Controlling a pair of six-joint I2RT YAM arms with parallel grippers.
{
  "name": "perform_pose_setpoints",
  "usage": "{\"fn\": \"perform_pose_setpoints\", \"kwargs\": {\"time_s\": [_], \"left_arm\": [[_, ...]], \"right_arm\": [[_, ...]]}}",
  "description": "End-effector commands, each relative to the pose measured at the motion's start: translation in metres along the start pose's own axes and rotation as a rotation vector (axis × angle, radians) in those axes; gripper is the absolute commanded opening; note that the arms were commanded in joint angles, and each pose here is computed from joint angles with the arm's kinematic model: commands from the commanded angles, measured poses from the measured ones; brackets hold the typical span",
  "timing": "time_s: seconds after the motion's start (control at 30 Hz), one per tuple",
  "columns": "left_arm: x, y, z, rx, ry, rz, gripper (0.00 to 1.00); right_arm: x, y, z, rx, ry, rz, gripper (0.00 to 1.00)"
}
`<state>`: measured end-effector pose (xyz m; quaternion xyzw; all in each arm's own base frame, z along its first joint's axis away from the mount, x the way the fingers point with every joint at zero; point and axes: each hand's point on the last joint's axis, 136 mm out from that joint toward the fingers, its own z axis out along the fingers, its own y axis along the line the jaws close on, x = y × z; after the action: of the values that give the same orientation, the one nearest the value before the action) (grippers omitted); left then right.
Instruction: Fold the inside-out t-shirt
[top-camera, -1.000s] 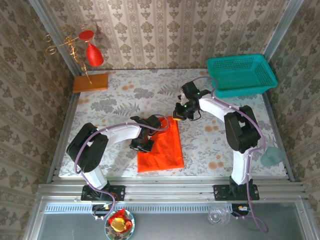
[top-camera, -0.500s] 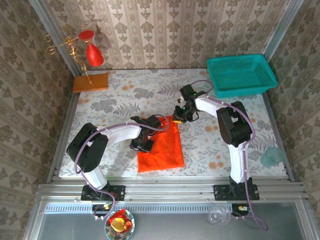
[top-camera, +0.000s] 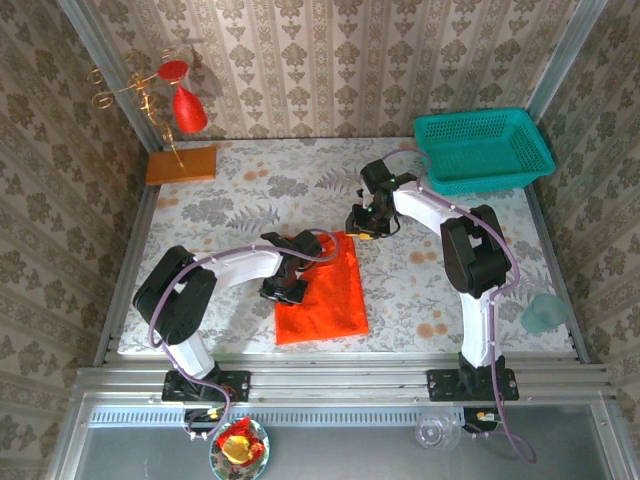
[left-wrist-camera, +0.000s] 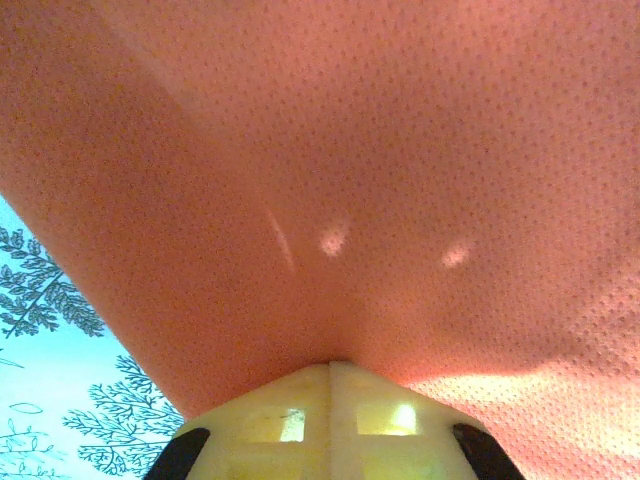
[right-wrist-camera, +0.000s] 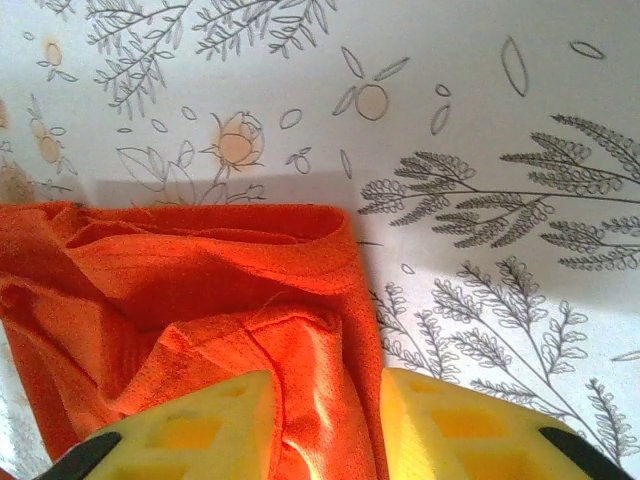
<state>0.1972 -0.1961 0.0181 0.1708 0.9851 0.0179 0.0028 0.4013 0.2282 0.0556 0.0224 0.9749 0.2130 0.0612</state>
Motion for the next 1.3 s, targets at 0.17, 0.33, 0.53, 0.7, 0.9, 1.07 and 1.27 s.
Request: {"fn": "perform_pose_setpoints", "kwargs": {"time_s": [0.17, 0.33, 0.53, 0.7, 0.9, 1.07, 1.27], "left_arm": [[0.008, 0.007, 0.002, -0.031, 0.035, -0.001, 0.00], [0.009, 0.009, 0.003, -0.035, 0.038, -0.003, 0.00], [0.011, 0.011, 0.003, -0.040, 0.039, -0.006, 0.00], [0.013, 0.011, 0.003, -0.041, 0.041, -0.005, 0.00], [0.011, 0.011, 0.000, -0.039, 0.029, -0.007, 0.00], [-0.002, 0.005, -0.021, -0.006, -0.054, -0.003, 0.00], [-0.031, 0.017, -0.068, 0.021, -0.210, -0.036, 0.13]], "right_arm": [[0.004, -0.001, 0.025, 0.089, 0.057, -0.043, 0.41], [0.002, -0.013, 0.036, 0.258, 0.058, -0.093, 0.42], [0.006, -0.020, 0.049, 0.363, 0.083, -0.129, 0.42], [0.017, -0.024, 0.061, 0.395, 0.118, -0.125, 0.41], [0.022, -0.016, 0.062, 0.369, 0.109, -0.115, 0.28], [0.014, -0.007, 0.045, 0.344, 0.069, -0.124, 0.16], [0.005, -0.010, 0.034, 0.326, 0.053, -0.136, 0.04]]}}
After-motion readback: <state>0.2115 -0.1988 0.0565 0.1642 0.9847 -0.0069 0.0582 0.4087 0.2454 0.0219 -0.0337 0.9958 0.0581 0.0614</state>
